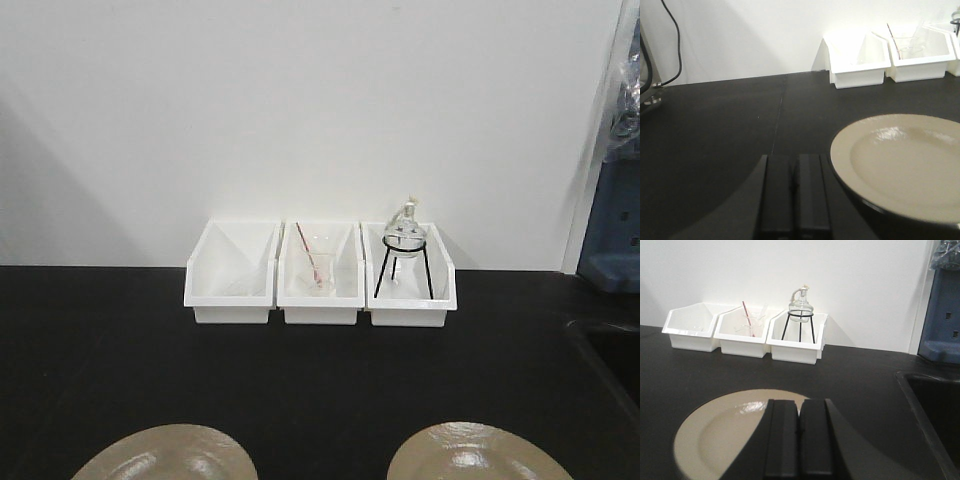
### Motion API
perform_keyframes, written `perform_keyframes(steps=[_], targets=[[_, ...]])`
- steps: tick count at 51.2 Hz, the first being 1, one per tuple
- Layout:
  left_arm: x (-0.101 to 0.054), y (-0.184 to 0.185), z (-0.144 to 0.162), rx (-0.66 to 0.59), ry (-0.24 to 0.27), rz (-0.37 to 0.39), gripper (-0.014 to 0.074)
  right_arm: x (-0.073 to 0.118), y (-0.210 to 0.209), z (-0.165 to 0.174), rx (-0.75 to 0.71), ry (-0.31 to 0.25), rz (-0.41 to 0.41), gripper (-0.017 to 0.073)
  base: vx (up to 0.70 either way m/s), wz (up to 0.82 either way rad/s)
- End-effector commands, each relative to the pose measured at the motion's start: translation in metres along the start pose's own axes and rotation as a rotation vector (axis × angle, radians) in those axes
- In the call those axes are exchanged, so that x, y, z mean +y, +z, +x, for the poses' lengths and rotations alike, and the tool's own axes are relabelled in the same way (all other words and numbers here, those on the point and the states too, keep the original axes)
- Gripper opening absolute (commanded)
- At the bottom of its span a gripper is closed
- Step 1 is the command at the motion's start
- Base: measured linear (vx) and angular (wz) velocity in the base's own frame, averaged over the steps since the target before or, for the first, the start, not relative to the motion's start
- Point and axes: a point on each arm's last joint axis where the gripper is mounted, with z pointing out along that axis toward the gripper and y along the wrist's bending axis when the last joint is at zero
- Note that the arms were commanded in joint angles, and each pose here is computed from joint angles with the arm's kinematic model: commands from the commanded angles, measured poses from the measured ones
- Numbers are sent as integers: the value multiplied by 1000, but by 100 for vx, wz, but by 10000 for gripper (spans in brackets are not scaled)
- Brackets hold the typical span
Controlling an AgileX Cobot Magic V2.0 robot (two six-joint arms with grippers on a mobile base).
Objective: Arrange circular plates on left workspace
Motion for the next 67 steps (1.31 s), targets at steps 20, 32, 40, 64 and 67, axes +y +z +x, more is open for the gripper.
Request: perform_keyframes(steps=[20, 32, 40, 64, 67], targets=[[1, 0, -1, -75, -14, -22, 0, 0, 0, -1, -71, -20, 11, -6, 17, -6], [1, 0, -1, -75, -14, -22, 0, 0, 0, -1, -71, -20, 11, -6, 4, -5], [1, 0, -1, -75, -14, -22, 0, 0, 0, -1, -71, -20, 11, -6, 0, -1], [5, -2, -15, -223, -13, -63, 0, -1, -3, -16, -234, -3, 21, -6, 0, 0], [7, -4, -22, -283, -61, -74, 0, -2, -4, -21, -277, 37, 19, -6, 0, 0]])
